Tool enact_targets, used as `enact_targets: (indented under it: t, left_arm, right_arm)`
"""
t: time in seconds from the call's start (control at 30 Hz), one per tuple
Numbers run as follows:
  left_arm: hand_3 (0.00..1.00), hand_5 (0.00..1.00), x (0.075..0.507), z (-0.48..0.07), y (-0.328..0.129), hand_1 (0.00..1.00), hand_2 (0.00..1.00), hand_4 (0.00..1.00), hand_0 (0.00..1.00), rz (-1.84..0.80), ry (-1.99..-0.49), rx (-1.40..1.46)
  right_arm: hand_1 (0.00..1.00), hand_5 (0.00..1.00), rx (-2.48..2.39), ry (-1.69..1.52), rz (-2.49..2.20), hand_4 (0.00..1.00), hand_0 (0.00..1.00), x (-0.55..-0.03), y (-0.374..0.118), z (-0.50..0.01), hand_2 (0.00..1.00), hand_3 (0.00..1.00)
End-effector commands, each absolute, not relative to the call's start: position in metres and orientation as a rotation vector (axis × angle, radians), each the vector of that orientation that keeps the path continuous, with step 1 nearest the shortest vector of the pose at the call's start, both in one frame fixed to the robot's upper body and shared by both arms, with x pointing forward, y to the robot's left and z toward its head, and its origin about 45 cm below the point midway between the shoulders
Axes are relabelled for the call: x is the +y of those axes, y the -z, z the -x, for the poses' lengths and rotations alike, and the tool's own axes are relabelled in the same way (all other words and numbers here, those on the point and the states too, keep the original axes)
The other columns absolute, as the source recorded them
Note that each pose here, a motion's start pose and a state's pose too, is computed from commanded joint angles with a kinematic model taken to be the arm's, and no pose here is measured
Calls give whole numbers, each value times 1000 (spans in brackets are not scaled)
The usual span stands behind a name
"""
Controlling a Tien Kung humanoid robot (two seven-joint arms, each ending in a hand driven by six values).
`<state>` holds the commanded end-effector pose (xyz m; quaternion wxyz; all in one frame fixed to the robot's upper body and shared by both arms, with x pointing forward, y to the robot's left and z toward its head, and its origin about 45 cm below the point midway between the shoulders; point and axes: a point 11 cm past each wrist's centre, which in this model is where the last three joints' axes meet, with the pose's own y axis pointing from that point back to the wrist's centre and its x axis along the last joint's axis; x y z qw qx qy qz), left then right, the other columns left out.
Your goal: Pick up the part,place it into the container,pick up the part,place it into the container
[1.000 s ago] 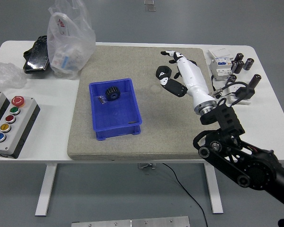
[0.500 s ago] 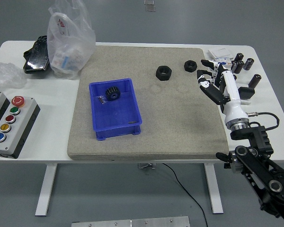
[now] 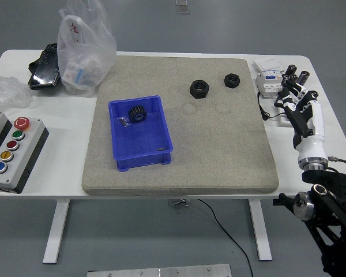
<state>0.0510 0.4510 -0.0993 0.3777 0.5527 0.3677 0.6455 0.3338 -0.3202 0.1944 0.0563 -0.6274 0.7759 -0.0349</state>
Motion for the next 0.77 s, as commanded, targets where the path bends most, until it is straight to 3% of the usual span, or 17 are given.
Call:
enact_targets:
  t: [0.03,0.2,0.23,0.4,0.43,0.6,0.63,0.77]
  left_arm:
    - [612,377,452,-51,99,486,535,714,641,-1415,-1654,935]
    - [612,377,455,-51,97,486,535,714,641,-1427,-1666,925]
    - [613,375,456,-50,97,596,423,715,653,-1429,-1667,926]
    - [613,375,457,-48,97,596,423,715,653,-1437,-1675,929]
    - [613,372,458,-48,97,609,518,713,657,-1438,-1675,929]
    - [613,372,459,-49,96,609,518,713,657,-1443,-1671,928]
    - [604,371,460,-49,96,598,447,713,658,-1443,-1673,926]
    - [604,371,463,-49,94,598,447,713,658,-1447,-1678,922]
  right_arm:
    - [676,377,2356,104,1899,651,568,-321,-194,-334,697,684]
    - [676,377,2360,100,1885,651,568,-322,-195,-333,697,684]
    - [673,377,2359,100,1883,651,583,-322,-195,-332,695,682]
    - [673,377,2354,105,1881,651,583,-321,-197,-332,695,682]
    - [674,378,2353,103,1882,652,586,-321,-197,-332,695,682]
    - [674,378,2351,102,1887,652,586,-320,-197,-333,695,682]
    - [673,385,2351,102,1887,656,596,-320,-197,-333,695,679]
    - [673,385,2354,103,1889,656,596,-320,-196,-333,695,679]
